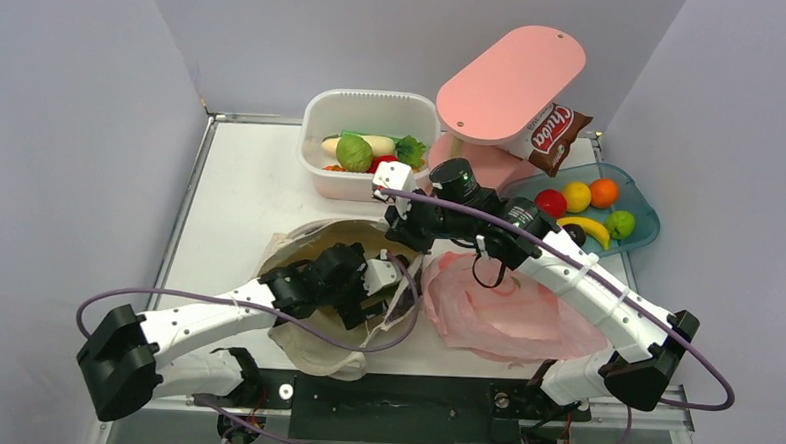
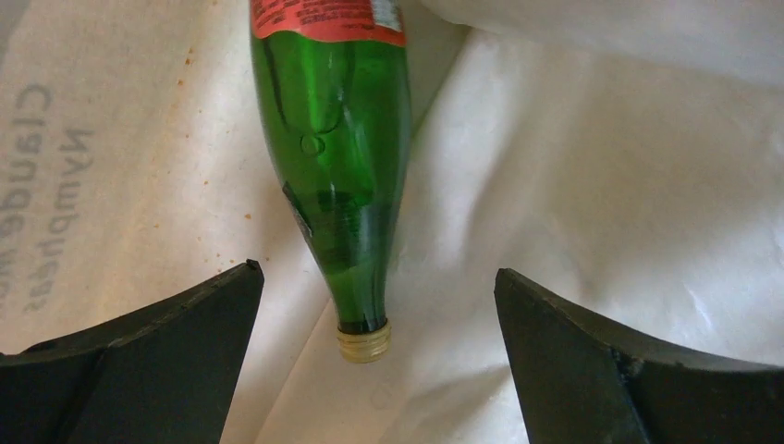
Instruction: Untie the knot of the grocery bags and take out the mixed food
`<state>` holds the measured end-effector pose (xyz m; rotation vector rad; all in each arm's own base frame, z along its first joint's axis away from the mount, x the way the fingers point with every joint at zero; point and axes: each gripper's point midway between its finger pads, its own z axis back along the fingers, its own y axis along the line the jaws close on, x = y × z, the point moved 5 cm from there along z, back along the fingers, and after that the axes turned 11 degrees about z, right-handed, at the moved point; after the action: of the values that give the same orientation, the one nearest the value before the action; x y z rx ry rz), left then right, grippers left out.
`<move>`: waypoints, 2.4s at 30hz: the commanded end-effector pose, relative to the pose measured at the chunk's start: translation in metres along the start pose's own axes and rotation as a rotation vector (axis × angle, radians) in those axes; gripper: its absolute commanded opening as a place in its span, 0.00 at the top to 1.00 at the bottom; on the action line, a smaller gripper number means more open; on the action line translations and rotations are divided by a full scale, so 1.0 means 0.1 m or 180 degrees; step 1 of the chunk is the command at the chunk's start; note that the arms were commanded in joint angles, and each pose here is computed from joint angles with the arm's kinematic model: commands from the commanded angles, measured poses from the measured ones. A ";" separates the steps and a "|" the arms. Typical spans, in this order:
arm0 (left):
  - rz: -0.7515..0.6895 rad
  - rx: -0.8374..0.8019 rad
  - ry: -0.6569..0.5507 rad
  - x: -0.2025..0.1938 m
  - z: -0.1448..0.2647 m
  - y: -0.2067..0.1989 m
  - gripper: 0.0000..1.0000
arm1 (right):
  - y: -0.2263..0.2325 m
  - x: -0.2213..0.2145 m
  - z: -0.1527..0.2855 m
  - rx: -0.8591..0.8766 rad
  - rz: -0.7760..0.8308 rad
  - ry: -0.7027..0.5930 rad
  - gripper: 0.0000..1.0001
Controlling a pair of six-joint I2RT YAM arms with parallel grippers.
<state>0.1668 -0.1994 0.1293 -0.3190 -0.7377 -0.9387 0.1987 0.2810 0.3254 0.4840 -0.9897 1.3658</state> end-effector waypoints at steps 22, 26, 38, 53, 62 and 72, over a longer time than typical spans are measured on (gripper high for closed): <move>-0.0216 0.0614 0.1403 -0.82 -0.29 0.33 0.75 | -0.05 0.34 0.18 -0.0136 0.0310 -0.0548 1.00; -0.0179 0.0659 0.1165 -0.68 -0.15 0.35 1.00 | -0.04 0.29 0.17 -0.0123 0.0358 -0.0514 1.00; -0.0558 0.0569 -0.0029 0.04 0.64 0.42 1.00 | -0.20 0.20 0.19 -0.0205 0.0222 -0.0472 1.00; -0.0865 0.0271 -0.0234 0.79 1.15 0.44 1.00 | -0.35 0.18 0.17 -0.0143 0.0034 -0.0521 1.00; -0.0959 0.0170 -0.0218 0.91 0.93 0.46 1.00 | -0.41 0.17 0.13 -0.0060 -0.0175 -0.0534 1.00; -0.0406 0.0080 -0.0322 0.84 0.85 0.83 1.00 | -0.64 0.17 -0.03 0.0225 -0.0894 -0.0539 1.00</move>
<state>0.2075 -0.1513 0.2313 -0.2244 -0.7456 -1.0747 0.2524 0.2713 0.3248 0.6476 -0.9264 1.1787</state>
